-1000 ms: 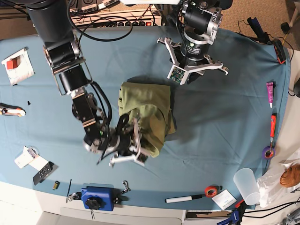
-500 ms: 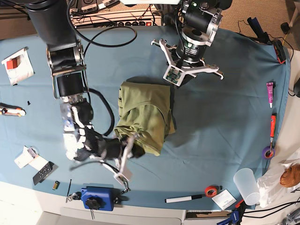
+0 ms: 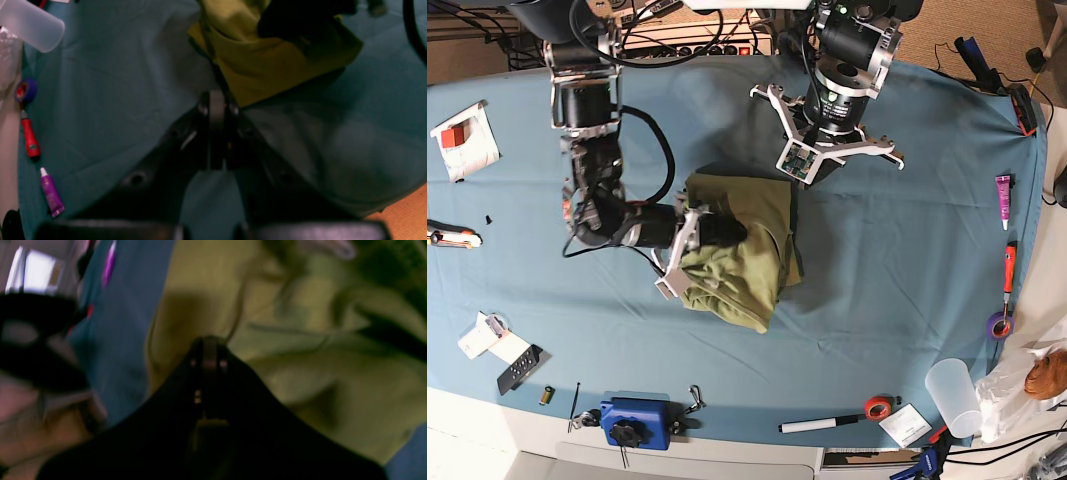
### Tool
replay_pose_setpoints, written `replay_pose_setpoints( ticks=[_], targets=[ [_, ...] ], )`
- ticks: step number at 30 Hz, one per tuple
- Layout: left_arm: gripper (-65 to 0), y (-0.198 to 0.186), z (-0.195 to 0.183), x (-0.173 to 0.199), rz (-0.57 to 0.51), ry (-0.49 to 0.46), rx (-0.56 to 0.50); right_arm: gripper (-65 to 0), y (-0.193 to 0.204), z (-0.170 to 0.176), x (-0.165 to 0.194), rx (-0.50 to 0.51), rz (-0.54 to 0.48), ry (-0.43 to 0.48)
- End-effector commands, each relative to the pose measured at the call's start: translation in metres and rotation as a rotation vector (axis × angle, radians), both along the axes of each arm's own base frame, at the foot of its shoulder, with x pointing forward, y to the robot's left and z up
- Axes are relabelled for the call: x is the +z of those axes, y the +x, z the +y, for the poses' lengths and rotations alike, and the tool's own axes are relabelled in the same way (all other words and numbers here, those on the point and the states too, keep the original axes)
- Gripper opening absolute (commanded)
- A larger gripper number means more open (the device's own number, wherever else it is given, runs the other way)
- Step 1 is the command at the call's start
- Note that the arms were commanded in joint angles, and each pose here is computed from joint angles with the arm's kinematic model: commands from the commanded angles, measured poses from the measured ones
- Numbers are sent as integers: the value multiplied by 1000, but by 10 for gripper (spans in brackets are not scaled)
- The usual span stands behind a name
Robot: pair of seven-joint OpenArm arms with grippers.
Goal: Layout the t-shirt on the table in an organized manner, then fold the t-shirt properly
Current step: 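Tuck the loose fabric under the bundle with the right gripper, then release the bundle and lift the right gripper away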
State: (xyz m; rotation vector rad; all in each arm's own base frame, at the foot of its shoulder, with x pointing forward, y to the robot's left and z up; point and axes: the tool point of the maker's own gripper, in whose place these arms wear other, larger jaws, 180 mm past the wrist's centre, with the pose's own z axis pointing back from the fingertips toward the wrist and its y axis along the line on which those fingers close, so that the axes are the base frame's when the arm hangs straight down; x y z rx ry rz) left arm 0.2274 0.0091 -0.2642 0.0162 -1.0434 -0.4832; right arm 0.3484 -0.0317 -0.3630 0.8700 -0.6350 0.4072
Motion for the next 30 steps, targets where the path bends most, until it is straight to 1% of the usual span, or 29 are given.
replay_pose_setpoints(
  ticks=[1,3,4,5,6,7,10,12,15,17,19,23,25,27,29,30],
  targets=[
    [-650,3,-1,11,-42,-18,3,-650,17,-2,13,-29,-77,-12],
    [-650,3,0,11,-41,-18,3,-650,23,-9,-1,-47,-119,-123],
    [-650,3,0,11,-40,-18,4,-650,25,-11,-5,-51,-135,-162],
    [-650,3,0,11,-39,-17,4,-650,27,-12,-5,-55,-145,-172],
    [-650,3,0,10,-39,-17,4,-650,28,-11,-3,-58,-150,-165],
    [-650,3,0,10,-39,-17,4,-650,29,-9,1,-62,-152,-138],
    [-650,2,0,9,-32,-15,5,-650,31,3,22,-59,-141,-14],
    [-650,2,0,9,-30,-15,5,-650,33,8,35,-40,-134,35],
    [-650,2,0,9,-30,-15,5,-650,44,13,52,-40,-171,60],
    [-650,2,0,9,-32,-15,5,-650,53,18,60,-52,-211,57],
    [-650,2,0,10,-34,-16,4,-650,62,23,63,-73,-262,33],
    [-650,3,0,11,-43,-14,5,-650,75,32,53,-94,-359,-101],
    [-650,5,4,13,-62,10,17,-650,80,32,47,-108,-386,-131],
    [-650,8,11,15,-84,41,39,-650,83,26,33,-128,-369,-165],
    [-650,12,20,16,-95,59,68,-650,87,15,13,-155,-316,-220],
    [-650,15,27,16,-97,67,89,-650,86,11,5,-159,-295,-233]
  ],
)
